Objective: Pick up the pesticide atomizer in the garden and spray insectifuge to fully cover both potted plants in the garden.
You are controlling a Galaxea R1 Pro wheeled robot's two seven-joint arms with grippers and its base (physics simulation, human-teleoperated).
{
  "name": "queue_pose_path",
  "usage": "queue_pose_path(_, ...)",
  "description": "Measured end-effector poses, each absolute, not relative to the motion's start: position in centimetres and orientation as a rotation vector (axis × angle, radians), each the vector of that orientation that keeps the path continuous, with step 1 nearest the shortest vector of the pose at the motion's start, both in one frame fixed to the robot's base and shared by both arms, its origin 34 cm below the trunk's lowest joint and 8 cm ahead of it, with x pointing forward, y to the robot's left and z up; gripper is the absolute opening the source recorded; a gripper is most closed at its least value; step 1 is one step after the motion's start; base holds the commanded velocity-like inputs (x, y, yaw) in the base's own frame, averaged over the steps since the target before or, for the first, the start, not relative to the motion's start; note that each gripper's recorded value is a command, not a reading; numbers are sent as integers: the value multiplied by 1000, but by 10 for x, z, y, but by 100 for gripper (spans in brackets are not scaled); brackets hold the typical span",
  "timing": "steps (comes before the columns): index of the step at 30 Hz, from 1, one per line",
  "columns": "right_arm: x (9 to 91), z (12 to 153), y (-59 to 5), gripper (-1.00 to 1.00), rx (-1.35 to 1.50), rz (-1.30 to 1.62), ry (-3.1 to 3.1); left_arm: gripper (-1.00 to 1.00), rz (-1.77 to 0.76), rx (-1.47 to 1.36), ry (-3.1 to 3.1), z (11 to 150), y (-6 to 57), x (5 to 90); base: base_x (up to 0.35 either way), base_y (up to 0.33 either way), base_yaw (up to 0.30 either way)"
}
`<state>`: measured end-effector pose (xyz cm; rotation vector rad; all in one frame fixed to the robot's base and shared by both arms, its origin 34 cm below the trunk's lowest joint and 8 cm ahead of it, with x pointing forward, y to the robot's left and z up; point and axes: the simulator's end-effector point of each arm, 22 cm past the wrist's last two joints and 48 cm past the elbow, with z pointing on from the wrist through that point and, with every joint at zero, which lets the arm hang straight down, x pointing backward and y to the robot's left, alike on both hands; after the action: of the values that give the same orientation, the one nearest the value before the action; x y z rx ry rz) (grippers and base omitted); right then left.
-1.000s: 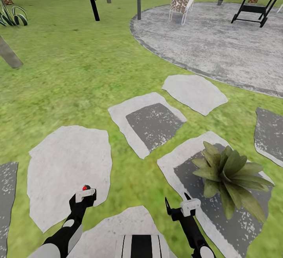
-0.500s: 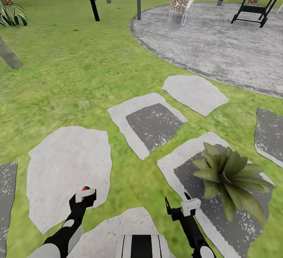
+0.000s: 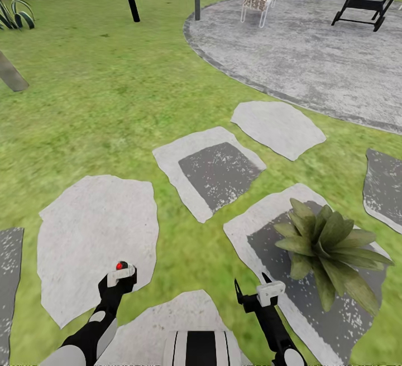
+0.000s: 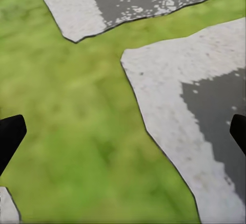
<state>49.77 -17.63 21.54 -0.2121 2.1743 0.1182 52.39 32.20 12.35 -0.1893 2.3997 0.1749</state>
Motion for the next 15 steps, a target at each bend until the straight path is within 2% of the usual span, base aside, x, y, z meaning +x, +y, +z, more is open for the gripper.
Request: queue_pose_path(15,493,209,-176,100,-213,121,2190,100,177,-188,2417,116,322,517,3,0,0)
